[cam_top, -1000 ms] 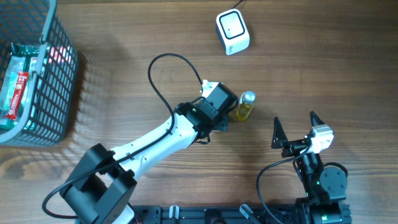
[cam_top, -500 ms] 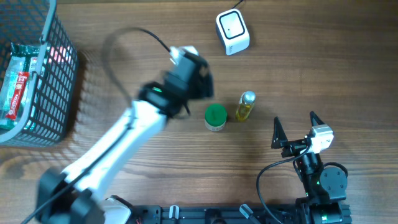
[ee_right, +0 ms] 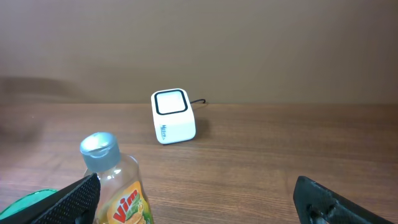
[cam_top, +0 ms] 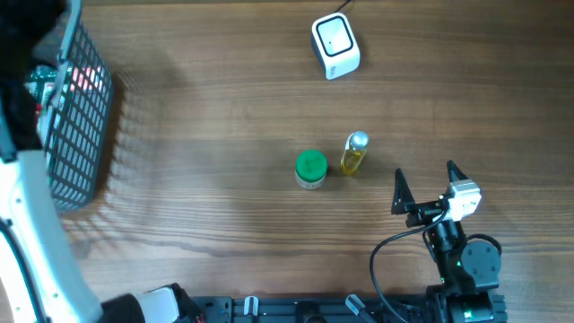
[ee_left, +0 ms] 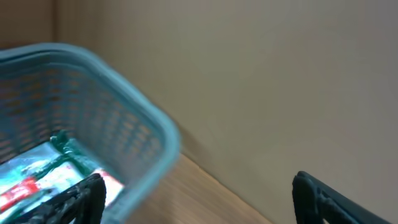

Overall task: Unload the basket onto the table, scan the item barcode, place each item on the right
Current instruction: 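Reach into the basket and grasp the red-orange snack pack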

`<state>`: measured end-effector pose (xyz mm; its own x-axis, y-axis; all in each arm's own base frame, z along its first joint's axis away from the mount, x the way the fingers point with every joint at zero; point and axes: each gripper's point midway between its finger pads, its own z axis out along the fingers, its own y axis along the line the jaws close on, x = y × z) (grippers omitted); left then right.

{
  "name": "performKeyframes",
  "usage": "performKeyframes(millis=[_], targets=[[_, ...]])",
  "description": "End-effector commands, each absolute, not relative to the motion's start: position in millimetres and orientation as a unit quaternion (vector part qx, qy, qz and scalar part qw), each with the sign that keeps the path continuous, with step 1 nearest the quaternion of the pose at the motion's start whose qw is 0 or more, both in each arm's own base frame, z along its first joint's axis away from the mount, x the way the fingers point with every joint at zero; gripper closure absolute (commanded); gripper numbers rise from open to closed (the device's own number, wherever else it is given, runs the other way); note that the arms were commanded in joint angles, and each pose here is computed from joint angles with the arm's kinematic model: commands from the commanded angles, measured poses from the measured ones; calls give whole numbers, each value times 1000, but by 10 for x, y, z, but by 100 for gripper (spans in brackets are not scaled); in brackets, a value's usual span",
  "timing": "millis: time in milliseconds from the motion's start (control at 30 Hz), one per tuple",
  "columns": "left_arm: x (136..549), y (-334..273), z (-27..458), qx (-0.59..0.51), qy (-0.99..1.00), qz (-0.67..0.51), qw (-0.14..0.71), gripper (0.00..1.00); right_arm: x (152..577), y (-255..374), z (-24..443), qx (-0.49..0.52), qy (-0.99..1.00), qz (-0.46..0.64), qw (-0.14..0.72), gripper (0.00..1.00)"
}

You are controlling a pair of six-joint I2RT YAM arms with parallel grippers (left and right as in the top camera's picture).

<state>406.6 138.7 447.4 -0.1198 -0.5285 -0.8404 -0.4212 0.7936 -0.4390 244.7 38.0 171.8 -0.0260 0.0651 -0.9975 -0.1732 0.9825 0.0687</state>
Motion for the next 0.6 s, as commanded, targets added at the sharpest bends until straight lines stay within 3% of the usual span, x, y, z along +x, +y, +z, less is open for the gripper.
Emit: performKeyframes(millis=[0, 67, 200, 233, 300, 400, 567], targets=[[4289, 1911, 3880, -375, 763, -75, 521, 6, 2449, 352, 1729, -29, 710, 85, 699, 0], [4408, 2116, 3541, -391, 775, -84, 490, 0, 2449, 352, 1729, -29, 710, 85, 699, 0], [4641, 2393, 2899, -415, 793, -81, 439, 0, 2449, 352, 1729, -29, 710, 85, 699, 0], [4709, 2431, 2740, -419, 797, -82, 428, 2, 2449, 352, 1729, -29, 710, 85, 699, 0], [4808, 2490, 2456, -434, 799, -87, 407, 18, 2449, 352, 1729, -29, 710, 85, 699, 0], [4923, 2566, 2068, -472, 790, -102, 378, 30, 2449, 352, 1728, -29, 710, 84, 699, 0], [5001, 2606, 1537, -498, 793, -108, 334, 33, 2449, 352, 1729, -29, 710, 85, 699, 0]])
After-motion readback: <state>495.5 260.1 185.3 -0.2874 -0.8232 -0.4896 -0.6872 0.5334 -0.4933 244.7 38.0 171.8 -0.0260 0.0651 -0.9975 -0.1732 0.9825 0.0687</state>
